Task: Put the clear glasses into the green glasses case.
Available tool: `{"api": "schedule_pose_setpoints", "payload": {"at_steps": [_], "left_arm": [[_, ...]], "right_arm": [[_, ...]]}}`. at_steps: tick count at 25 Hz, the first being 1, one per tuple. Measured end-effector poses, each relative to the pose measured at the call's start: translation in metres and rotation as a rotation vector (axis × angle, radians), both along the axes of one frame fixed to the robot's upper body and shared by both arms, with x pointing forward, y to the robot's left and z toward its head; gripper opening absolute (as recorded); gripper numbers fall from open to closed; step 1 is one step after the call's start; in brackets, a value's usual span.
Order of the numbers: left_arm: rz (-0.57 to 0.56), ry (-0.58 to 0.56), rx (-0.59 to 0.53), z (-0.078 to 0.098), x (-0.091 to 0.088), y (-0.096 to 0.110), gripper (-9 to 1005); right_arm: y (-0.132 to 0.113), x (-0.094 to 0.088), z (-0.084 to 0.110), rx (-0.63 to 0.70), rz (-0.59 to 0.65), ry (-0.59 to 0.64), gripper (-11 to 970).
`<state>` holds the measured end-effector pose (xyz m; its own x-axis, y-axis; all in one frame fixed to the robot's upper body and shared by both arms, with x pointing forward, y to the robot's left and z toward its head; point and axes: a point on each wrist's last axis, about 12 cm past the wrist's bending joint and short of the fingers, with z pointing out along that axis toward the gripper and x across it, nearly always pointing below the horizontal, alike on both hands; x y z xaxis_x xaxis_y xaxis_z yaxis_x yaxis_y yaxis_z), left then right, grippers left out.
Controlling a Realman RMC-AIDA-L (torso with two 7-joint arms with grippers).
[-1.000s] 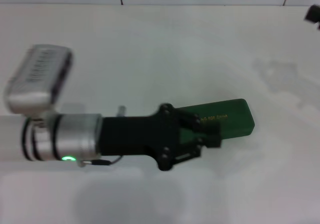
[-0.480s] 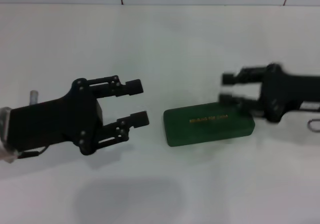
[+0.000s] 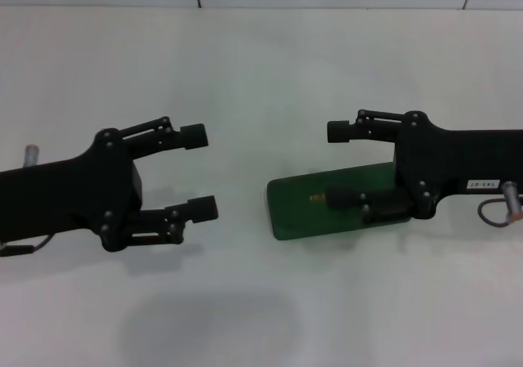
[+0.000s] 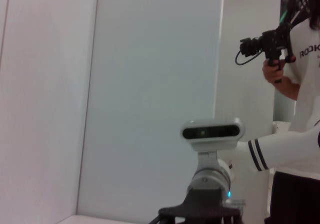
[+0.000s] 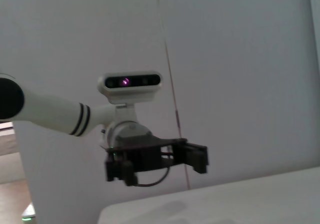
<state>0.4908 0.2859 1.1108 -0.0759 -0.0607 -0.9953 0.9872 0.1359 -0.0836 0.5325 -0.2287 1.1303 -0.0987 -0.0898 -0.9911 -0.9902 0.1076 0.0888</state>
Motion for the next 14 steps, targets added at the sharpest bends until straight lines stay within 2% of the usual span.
{"api": "schedule_pose_setpoints", "payload": {"at_steps": [4,14], "left_arm": [[0.004,0.0,0.014,0.002,0.001,0.006,800],[-0.002,0.029,0.009,0.001,0.0,0.005,829]], "right_arm": [[-0.003,-0.006,0.007,0.019,0.039,0.001,877],[-0.015,-0.024,0.017,0.062,0.049,-0.03,877]]}}
